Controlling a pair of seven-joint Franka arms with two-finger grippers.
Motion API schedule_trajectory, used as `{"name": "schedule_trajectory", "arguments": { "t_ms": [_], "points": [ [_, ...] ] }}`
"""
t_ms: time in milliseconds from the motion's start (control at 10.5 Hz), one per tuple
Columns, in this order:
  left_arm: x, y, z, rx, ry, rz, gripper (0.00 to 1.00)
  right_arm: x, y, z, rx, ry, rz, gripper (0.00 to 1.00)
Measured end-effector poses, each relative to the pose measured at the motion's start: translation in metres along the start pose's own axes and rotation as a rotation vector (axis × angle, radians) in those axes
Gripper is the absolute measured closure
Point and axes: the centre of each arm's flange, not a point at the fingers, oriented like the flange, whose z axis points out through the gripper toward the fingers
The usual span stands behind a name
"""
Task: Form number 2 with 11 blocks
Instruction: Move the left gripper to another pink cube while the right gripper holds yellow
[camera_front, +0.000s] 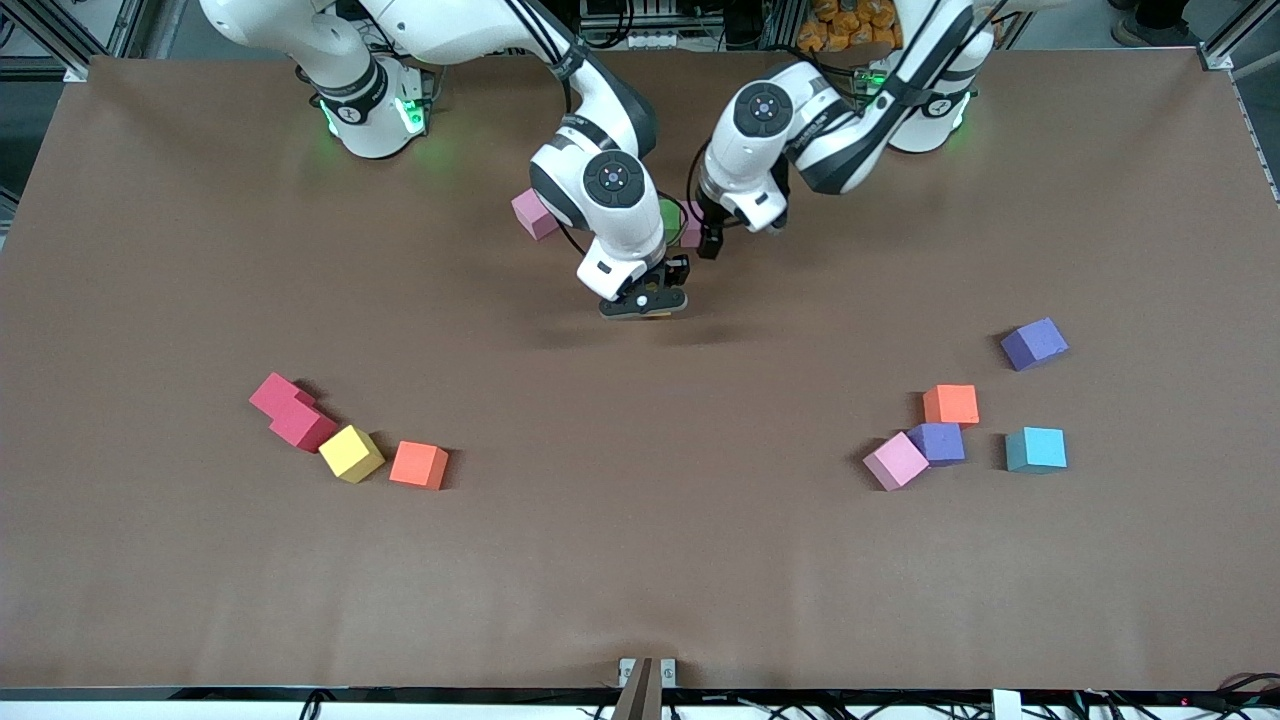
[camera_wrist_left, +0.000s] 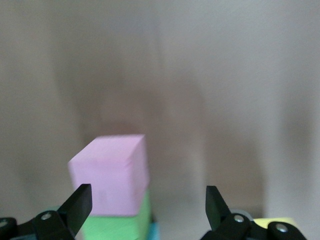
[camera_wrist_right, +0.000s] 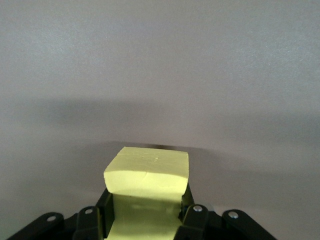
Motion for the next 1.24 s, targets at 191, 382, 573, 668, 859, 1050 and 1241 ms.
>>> {"name": "schedule_trajectory", "arguments": {
  "t_ms": [191, 382, 573, 668, 859, 1050, 1241],
  "points": [
    [0.047, 0.053, -0.026, 0.011, 0.027, 0.075, 0.0, -0.002, -0.001, 0.002, 0.0, 0.0, 0.002, 0.46],
    [0.099, 0.098, -0.052, 0.001, 0.017, 0.14, 0.0, -0.012, -0.012, 0.006, 0.003, 0.001, 0.003, 0.46],
    [0.149, 0.136, -0.077, -0.021, -0.007, 0.208, 0.0, -0.028, -0.027, 0.011, 0.003, -0.002, -0.015, 0.46],
    [0.173, 0.153, -0.084, -0.026, -0.017, 0.238, 0.0, -0.033, -0.034, 0.014, 0.006, -0.002, -0.014, 0.46],
    [0.21, 0.177, -0.082, -0.04, 0.045, 0.329, 0.0, -0.042, -0.057, 0.017, 0.019, 0.003, -0.001, 0.46],
    [0.228, 0.193, -0.075, -0.049, 0.101, 0.37, 0.0, -0.048, -0.067, 0.027, 0.019, -0.002, 0.0, 0.46],
    [0.252, 0.212, -0.072, -0.057, 0.095, 0.336, 0.0, -0.055, -0.071, 0.038, 0.009, -0.012, 0.004, 0.46]
  ]
}}
